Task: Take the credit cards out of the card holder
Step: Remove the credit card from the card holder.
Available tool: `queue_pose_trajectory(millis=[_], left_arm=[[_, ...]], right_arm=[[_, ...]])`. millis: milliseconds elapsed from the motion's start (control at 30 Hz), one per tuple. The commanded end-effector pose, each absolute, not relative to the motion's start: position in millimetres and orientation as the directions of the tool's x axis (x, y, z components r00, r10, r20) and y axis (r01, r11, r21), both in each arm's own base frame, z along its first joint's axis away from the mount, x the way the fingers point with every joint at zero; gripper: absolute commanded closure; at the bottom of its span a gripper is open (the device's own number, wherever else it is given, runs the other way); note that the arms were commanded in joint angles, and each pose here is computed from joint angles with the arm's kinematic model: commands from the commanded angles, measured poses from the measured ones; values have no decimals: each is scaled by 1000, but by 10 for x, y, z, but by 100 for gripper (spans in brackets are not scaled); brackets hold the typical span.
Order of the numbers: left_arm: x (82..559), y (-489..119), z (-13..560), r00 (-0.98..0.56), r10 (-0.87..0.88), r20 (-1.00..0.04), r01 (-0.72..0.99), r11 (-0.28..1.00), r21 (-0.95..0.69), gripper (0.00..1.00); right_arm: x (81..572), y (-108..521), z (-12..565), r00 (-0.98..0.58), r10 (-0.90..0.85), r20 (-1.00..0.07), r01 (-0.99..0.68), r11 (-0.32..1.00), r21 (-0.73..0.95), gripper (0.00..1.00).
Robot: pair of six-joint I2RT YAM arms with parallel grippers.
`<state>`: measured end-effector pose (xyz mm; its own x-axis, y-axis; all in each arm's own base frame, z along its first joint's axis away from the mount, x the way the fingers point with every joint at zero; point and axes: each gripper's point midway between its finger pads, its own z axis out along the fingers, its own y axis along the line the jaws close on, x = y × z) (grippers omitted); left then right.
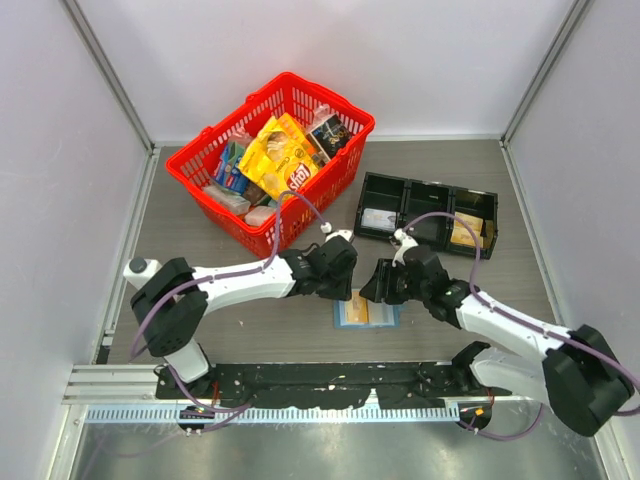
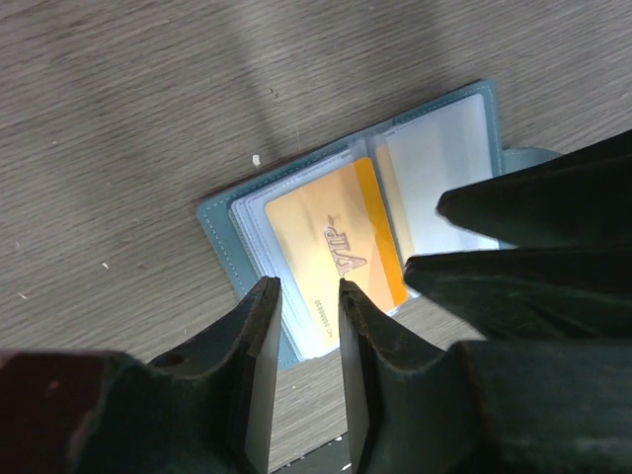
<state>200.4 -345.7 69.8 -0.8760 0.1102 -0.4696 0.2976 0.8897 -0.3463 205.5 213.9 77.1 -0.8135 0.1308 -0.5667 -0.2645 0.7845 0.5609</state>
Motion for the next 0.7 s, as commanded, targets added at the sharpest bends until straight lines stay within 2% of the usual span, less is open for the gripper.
queue_pose_trajectory(millis=[0,67,367,667], left_arm=[[2056,-3565,699,-870,143,-472,332,877,-347,69],[2038,-3560,637,-875,157,-457,335,879,-339,75],[2023,-3455,369,-903,178,-392,312,898,-311,87],[1997,-3362,236,-914,188,-360,301,909,-290,94]], right_arm=[[2027,2413,860,-831,170,-530,-315,641,700,56],[2033,2434,841,-838,189,-512,-312,605,733,57],[2012,2294,570,-869,208,-450,-240,617,749,59],[2016,2158,403,-884,237,-404,-189,609,771,62]])
